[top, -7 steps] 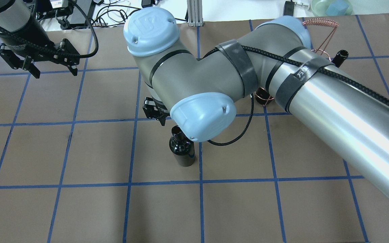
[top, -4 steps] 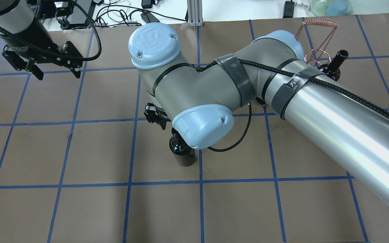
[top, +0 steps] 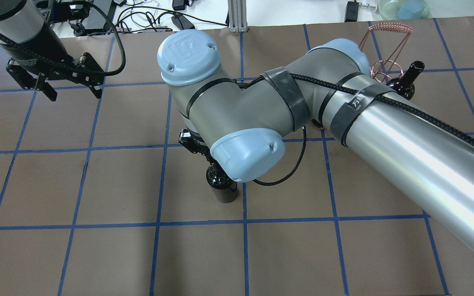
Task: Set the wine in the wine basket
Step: 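Reach the right gripper over the standing bottle while the left arm withdraws, then close the right gripper on the bottle neck and lift it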
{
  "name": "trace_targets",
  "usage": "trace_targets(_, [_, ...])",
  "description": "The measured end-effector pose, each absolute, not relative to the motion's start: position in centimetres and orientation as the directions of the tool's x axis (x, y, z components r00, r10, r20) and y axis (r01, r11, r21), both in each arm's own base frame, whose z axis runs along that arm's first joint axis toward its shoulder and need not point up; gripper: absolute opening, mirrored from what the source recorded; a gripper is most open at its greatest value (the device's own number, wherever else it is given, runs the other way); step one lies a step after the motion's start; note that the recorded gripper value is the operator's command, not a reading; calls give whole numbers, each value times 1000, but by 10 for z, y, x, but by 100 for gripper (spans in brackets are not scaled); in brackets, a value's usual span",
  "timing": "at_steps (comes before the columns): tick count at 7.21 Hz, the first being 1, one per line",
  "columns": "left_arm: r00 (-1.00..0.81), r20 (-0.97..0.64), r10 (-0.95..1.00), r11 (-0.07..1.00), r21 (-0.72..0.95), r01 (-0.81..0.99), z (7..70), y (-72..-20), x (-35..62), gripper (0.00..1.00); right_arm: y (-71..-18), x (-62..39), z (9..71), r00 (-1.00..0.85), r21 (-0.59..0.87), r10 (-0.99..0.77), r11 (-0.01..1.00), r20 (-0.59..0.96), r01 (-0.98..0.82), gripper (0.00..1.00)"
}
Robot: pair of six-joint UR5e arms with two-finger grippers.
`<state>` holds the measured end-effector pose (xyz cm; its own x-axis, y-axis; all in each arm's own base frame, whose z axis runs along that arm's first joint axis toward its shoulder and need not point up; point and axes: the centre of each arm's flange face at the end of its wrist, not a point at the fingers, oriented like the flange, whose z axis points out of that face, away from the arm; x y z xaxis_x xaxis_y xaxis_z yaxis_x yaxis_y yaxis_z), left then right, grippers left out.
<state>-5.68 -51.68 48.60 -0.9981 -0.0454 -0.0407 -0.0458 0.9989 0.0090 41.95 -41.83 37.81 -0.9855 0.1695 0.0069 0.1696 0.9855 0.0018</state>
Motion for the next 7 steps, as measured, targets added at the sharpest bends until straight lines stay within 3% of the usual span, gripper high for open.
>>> trace_targets(2, [-998, -39, -45, 999, 11, -45, 488, -514, -58, 100, -418, 420, 378, -986, 4, 169, 986, 2, 169, 24])
trace_targets(4, [-999, -40, -37, 999, 25, -38, 487, -511, -58, 100, -418, 421, 379, -986, 5, 168, 986, -9, 168, 66])
trace_targets(5, [-999, -41, -25, 999, 32, -26, 486, -510, -57, 100, -418, 421, 379, -986, 5, 169, 986, -9, 169, 70])
trace_targets(7, [-999, -39, -14, 999, 41, -16, 485, -509, -57, 100, -416, 420, 381, -985, 7, 170, 985, -5, 170, 66])
